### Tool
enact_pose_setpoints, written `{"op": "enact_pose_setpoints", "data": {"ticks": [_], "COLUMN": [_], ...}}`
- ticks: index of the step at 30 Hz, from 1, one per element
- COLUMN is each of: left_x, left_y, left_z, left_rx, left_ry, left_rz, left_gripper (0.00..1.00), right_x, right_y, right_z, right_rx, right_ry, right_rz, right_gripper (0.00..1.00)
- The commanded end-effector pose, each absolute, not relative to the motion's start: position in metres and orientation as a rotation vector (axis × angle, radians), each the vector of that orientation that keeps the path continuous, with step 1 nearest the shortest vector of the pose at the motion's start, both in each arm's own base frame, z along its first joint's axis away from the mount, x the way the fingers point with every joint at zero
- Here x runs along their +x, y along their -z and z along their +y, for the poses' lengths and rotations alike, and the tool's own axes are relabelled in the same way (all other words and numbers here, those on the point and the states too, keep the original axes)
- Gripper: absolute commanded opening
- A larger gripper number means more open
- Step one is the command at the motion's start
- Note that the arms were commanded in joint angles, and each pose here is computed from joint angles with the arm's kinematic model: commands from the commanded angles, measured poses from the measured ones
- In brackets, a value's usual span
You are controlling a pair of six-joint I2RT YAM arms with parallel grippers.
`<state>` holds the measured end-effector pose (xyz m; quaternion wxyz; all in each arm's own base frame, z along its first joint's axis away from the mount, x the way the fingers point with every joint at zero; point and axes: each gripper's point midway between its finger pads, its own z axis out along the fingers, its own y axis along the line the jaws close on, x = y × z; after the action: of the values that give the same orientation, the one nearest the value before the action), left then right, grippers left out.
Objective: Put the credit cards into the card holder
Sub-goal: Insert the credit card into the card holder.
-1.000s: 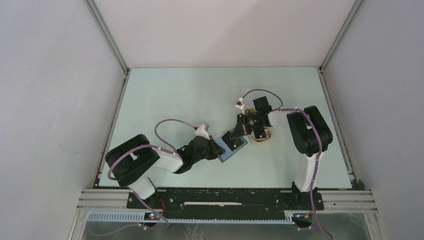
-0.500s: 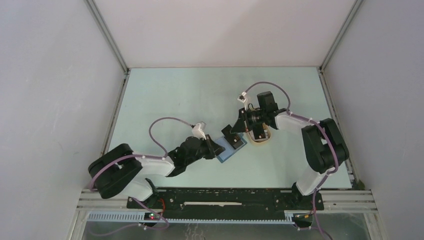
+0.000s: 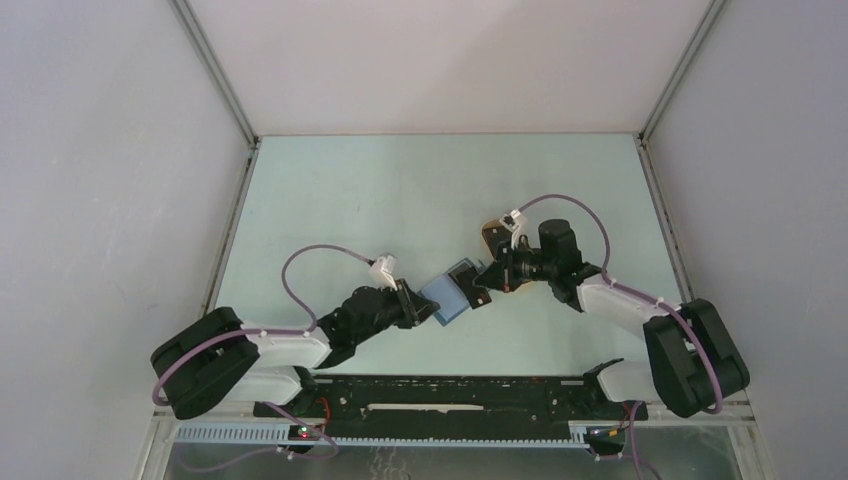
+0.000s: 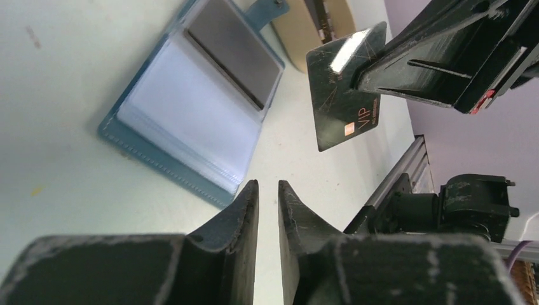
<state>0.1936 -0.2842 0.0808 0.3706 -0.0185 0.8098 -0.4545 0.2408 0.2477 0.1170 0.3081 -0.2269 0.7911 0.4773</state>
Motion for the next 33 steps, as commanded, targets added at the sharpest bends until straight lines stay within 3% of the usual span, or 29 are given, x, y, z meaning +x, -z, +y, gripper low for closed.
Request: {"op": "enact_pose_setpoints", "data": {"ticks": [1, 11, 24, 33], "left_x": [0.196, 0.206, 0.208, 0.214], "left_y": [-0.075, -0.052, -0.038, -0.027], "left_z": [-0.271, -0.268, -0.272, -0.276], "left_rx": [-0.133, -0.262, -0.289, -0.287], "left_ry": [1.143, 1.051, 1.018, 0.961], "left_rz": [2.063, 2.153, 2.212, 2.262], "left_gripper": [0.22, 0.26, 0.48, 0.50], "right_x": [0.262, 0.293, 0.294, 0.293], "right_y": [-0.124, -0.101, -0.083, -0.070], "right_z": [0.251, 0.250, 0.264, 0.261], "right_rx": [-0.424, -0.343, -0.318, -0.262], "right_ry": [-1.184, -1.053, -1.253, -1.282], "right_rz": [2.052, 2.081, 2.091, 2.152], "right_gripper": [0.00, 0.00, 0.00, 0.00]}}
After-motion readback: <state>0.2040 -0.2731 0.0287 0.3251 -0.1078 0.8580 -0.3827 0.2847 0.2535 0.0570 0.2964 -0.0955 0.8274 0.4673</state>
